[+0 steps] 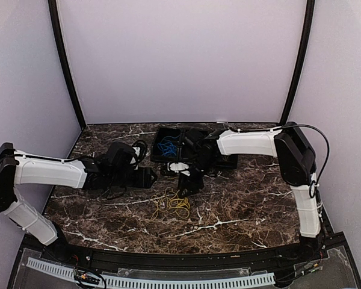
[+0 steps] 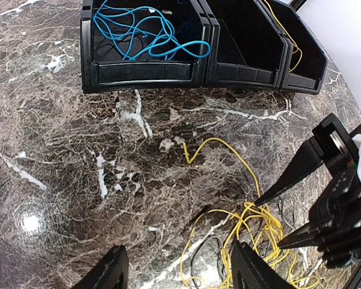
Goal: Untangle the cables
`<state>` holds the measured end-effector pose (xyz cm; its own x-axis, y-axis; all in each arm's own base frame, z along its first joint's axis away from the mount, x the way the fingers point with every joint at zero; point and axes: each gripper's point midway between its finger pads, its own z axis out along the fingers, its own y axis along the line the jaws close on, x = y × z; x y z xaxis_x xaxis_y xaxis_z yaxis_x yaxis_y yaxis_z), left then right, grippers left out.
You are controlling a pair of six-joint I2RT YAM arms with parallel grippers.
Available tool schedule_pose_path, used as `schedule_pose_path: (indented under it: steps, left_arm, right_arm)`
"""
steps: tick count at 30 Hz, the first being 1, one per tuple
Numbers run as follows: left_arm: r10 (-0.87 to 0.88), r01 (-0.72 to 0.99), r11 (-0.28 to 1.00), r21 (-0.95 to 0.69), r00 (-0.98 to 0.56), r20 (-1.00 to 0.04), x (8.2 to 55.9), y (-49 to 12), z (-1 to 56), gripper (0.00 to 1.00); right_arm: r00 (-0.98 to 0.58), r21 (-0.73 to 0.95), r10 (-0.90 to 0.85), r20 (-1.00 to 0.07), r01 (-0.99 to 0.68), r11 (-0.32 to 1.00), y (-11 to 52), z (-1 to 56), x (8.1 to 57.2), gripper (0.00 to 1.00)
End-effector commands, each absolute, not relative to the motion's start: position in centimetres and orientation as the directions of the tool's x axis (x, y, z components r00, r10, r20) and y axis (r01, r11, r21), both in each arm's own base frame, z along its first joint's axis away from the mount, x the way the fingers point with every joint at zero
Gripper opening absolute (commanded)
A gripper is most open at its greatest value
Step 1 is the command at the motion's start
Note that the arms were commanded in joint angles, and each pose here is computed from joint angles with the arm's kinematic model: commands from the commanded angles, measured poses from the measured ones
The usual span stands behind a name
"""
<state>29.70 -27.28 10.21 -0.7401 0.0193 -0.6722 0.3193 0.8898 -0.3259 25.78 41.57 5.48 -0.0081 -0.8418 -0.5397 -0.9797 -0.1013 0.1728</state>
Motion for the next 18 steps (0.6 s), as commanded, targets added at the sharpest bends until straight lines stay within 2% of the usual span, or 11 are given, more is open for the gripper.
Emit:
schedule_pose_path:
  steps: [1,11,15,18]
  left_arm:
    - [0.007,0.310,0.895,-0.322,-0.730,-0.684,29.6,-26.6,10.6,0.61]
    - [0.004,0.308,0.894,-0.327,-0.733,-0.680,29.5,-26.5,10.3,0.60]
    - [-0.002,0.305,0.893,-0.329,-0.731,-0.682,29.4,-26.4,10.3,0.60]
    - [-0.007,0.302,0.894,-0.331,-0.730,-0.684,29.4,-26.3,10.4,0.60]
  right_arm:
    - [0.045,0.194,-0.827,-0.561,-0.964,-0.184,41.4,6.8,23.8,0.50]
    - [0.109,0.230,-0.791,-0.602,-0.925,-0.302,41.4,8.5,21.1,0.55]
    - [0.087,0.174,-0.794,-0.601,-0.956,-0.237,42.2,8.6,22.7,0.55]
    - [0.055,0.106,-0.808,-0.587,-0.984,-0.144,42.9,8.2,25.0,0.50]
